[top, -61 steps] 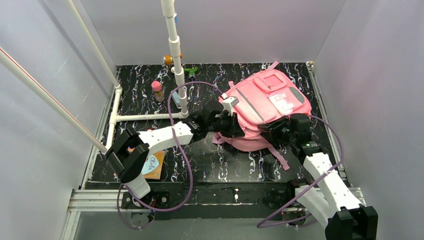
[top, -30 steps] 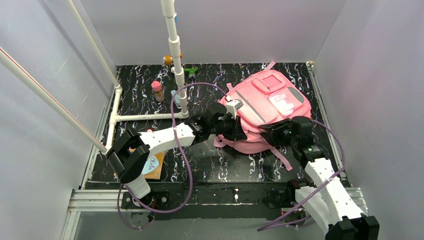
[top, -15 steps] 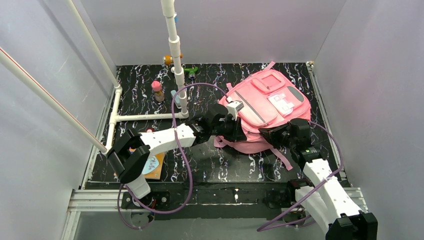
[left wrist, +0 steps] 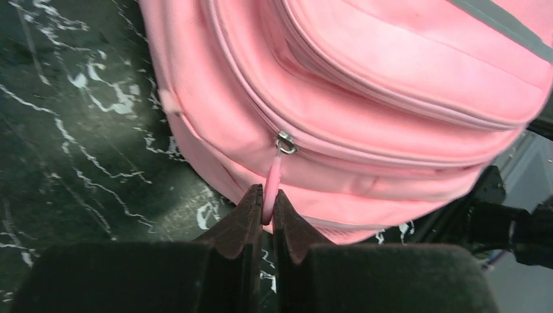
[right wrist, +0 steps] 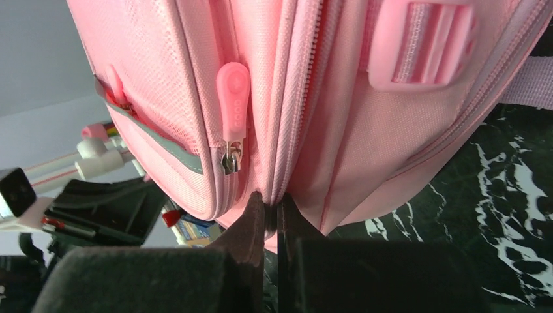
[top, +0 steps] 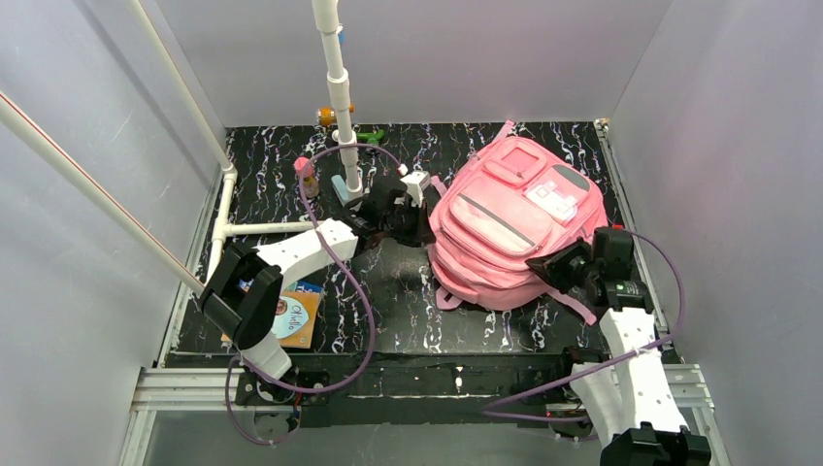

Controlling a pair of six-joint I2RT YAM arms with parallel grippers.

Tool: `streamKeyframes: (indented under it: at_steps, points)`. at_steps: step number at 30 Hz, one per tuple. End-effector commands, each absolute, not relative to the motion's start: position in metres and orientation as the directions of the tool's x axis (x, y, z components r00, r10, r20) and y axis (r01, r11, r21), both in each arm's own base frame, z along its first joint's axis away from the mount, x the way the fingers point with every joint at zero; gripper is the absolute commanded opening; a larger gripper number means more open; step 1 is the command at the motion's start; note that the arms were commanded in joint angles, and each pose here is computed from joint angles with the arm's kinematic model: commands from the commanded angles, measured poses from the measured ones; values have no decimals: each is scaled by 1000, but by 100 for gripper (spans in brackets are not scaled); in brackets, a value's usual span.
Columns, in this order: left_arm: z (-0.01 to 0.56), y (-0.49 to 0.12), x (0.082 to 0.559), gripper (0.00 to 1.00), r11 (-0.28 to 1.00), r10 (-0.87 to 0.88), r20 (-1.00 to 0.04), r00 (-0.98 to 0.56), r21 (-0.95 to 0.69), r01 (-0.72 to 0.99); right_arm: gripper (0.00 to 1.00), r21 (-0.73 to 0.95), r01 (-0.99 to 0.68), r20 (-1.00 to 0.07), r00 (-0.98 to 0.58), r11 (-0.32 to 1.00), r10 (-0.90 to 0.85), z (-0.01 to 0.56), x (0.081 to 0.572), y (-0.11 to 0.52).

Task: Pack the student bag
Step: Unzip the student bag at the center of the board.

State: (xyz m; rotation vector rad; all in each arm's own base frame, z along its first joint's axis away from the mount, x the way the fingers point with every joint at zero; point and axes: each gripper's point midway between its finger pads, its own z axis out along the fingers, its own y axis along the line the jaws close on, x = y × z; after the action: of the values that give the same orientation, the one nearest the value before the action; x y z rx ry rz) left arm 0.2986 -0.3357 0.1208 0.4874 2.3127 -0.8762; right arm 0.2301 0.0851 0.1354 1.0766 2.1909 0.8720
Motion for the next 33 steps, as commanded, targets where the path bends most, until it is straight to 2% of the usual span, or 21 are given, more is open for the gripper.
streamKeyframes:
  at_steps: [1, 4, 6, 9, 14, 16, 19, 21, 23, 26, 29, 31, 33]
  points:
    - [135, -300, 328, 0, 802, 157, -717, -679, -309, 511, 1, 645, 395, -343, -615, 654, 710, 158, 223, 63]
    - [137, -289, 331, 0, 812, 197, -735, -649, -249, 528, 1, 450, 415, -443, -665, 791, 601, 160, 227, 27]
    - [141, -300, 317, 0, 764, 187, -723, -665, -319, 562, 1, 343, 402, -466, -712, 849, 526, 163, 235, 8]
    - [148, -322, 287, 0, 704, 155, -701, -696, -416, 575, 1, 226, 452, -537, -681, 863, 498, 173, 253, -24]
    - [165, -363, 230, 0, 618, 161, -719, -676, -461, 637, 1, 227, 495, -477, -694, 838, 539, 148, 271, -38]
    - [163, -369, 220, 0, 606, 159, -708, -688, -481, 634, 1, 255, 506, -488, -669, 824, 561, 143, 283, -43]
    - [162, -372, 222, 0, 598, 165, -712, -682, -478, 643, 3, 345, 435, -452, -699, 832, 553, 145, 295, -25]
    - [170, -381, 224, 0, 572, 170, -721, -672, -483, 663, 25, 383, 402, -410, -733, 832, 543, 147, 292, -11]
    - [178, -392, 223, 0, 533, 173, -716, -676, -509, 676, 34, 347, 381, -429, -748, 857, 506, 155, 282, -8]
    - [184, -404, 221, 0, 494, 172, -706, -687, -541, 680, 50, 258, 363, -511, -736, 896, 445, 183, 264, -11]
    - [189, -408, 220, 0, 475, 168, -709, -685, -551, 686, 60, 303, 308, -484, -765, 902, 424, 199, 241, 11]
    - [193, -410, 218, 0, 458, 165, -703, -691, -566, 685, 61, 458, 270, -412, -780, 847, 471, 203, 228, 45]
    - [197, -415, 213, 0, 426, 157, -692, -704, -596, 681, 64, 620, 274, -348, -743, 735, 571, 216, 225, 73]
